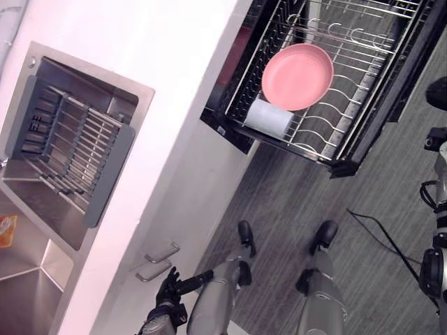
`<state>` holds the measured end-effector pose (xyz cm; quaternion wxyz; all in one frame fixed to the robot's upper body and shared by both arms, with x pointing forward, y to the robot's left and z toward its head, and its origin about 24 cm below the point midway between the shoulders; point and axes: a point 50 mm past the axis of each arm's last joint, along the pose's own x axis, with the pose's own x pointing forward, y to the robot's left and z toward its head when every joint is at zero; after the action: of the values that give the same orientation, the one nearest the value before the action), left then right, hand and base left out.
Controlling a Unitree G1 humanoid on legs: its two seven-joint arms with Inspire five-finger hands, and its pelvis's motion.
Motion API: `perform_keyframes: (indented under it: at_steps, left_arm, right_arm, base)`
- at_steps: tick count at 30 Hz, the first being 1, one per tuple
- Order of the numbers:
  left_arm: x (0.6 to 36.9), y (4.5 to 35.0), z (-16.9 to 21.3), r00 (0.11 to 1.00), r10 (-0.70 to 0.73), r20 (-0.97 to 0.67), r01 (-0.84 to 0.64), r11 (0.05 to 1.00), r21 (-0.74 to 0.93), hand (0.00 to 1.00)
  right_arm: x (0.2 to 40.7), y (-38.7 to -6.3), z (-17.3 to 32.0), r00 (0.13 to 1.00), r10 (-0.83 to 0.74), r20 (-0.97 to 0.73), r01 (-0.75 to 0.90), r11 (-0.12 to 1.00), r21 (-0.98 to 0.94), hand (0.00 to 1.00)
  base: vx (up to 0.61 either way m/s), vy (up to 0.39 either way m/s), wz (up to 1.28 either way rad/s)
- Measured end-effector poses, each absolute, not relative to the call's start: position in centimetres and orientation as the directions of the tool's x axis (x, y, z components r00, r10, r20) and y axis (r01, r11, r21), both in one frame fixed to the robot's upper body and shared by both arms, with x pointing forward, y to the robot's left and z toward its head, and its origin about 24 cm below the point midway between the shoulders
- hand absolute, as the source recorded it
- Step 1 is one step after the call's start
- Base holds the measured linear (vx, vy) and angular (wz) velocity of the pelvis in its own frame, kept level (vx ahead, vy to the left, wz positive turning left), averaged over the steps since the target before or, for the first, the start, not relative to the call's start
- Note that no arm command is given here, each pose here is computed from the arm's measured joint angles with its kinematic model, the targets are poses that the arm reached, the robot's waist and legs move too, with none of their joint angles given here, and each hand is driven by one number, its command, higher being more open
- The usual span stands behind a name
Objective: Walk over to the sink, pick up the cup, carry it to the dishwasher, place the cup inside the dishwasher, then close the dishwasher door
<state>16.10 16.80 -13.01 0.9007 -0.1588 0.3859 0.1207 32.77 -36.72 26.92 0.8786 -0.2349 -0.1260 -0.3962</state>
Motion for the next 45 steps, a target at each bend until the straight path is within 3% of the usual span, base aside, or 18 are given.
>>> perform_keyframes:
  at_steps: [8,13,19,20,23,29,31,33,36,39,40,42,43,45]
  left_arm:
    - [12.9,14.9,-14.1,0.656,-0.021,-0.755,-0.344,0.881,-0.323,1.00]
    - [9.1,14.7,-15.0,0.612,-0.038,-0.790,-0.349,0.884,-0.312,1.00]
    - [8.0,14.4,-15.3,0.602,-0.090,-0.793,-0.328,0.878,-0.348,1.00]
    - [7.8,14.2,-15.4,0.595,-0.122,-0.795,-0.347,0.852,-0.391,1.00]
    - [7.4,14.2,-15.7,0.588,-0.157,-0.793,-0.399,0.797,-0.454,1.00]
    - [7.8,13.4,-15.7,0.604,-0.220,-0.766,-0.438,0.711,-0.550,1.00]
    - [7.9,13.9,-15.7,0.628,-0.210,-0.750,-0.458,0.679,-0.574,1.00]
    - [8.0,14.7,-15.6,0.654,-0.188,-0.733,-0.485,0.639,-0.597,1.00]
    - [8.7,16.2,-15.7,0.672,-0.138,-0.728,-0.541,0.579,-0.609,1.00]
    - [7.9,17.3,-16.0,0.636,-0.080,-0.768,-0.610,0.557,-0.563,1.00]
    - [7.3,18.0,-16.2,0.605,-0.056,-0.794,-0.636,0.566,-0.524,1.00]
    - [6.5,18.8,-16.4,0.571,-0.027,-0.820,-0.663,0.574,-0.481,1.00]
    - [5.7,19.7,-16.5,0.535,0.008,-0.845,-0.686,0.588,-0.428,1.00]
    - [5.8,20.8,-16.4,0.502,0.046,-0.864,-0.686,0.629,-0.365,1.00]
  right_arm:
    - [30.2,-42.5,26.6,0.549,-0.785,0.287,0.817,0.432,-0.382,0.00]
    - [30.4,-42.7,26.9,0.558,-0.799,0.224,0.829,0.530,-0.177,0.00]
    - [33.5,-40.0,24.8,0.746,-0.658,0.102,0.643,0.752,0.145,0.00]
    - [34.4,-39.0,23.7,0.794,-0.603,0.078,0.560,0.775,0.292,1.00]
    - [35.2,-38.1,22.1,0.827,-0.559,0.053,0.465,0.735,0.493,1.00]
    - [35.9,-36.9,21.2,0.856,-0.512,0.074,0.371,0.707,0.603,1.00]
    - [35.6,-36.2,17.9,0.888,-0.453,0.085,0.255,0.637,0.728,1.00]
    - [35.0,-35.1,14.1,0.918,-0.389,0.085,0.202,0.638,0.743,1.00]
    - [31.3,-33.4,4.4,0.931,-0.356,-0.081,0.285,0.570,0.771,1.00]
    - [23.1,-31.7,-5.9,0.821,-0.429,-0.376,0.547,0.403,0.734,1.00]
    - [17.9,-30.6,-9.9,0.719,-0.450,-0.530,0.684,0.323,0.654,1.00]
    - [13.3,-29.6,-12.4,0.611,-0.459,-0.645,0.788,0.282,0.547,1.00]
    - [9.5,-28.5,-13.9,0.513,-0.463,-0.723,0.859,0.269,0.436,1.00]
    - [6.5,-26.8,-15.2,0.399,-0.466,-0.790,0.917,0.216,0.336,1.00]
  base:
    - [0.02,0.103,0.69]
    - [0.05,0.027,0.52]
    - [0.05,-0.088,0.36]
    - [0.04,-0.147,0.30]
    - [0.03,-0.145,0.20]
    - [-0.04,-0.083,-0.05]
    - [-0.07,-0.096,-0.20]
    - [-0.07,-0.144,-0.31]
    - [-0.02,-0.161,-0.18]
    - [0.10,-0.092,0.12]
    - [0.16,-0.017,0.14]
    - [0.21,0.085,0.00]
    - [0.21,0.096,0.04]
    - [0.18,-0.009,0.50]
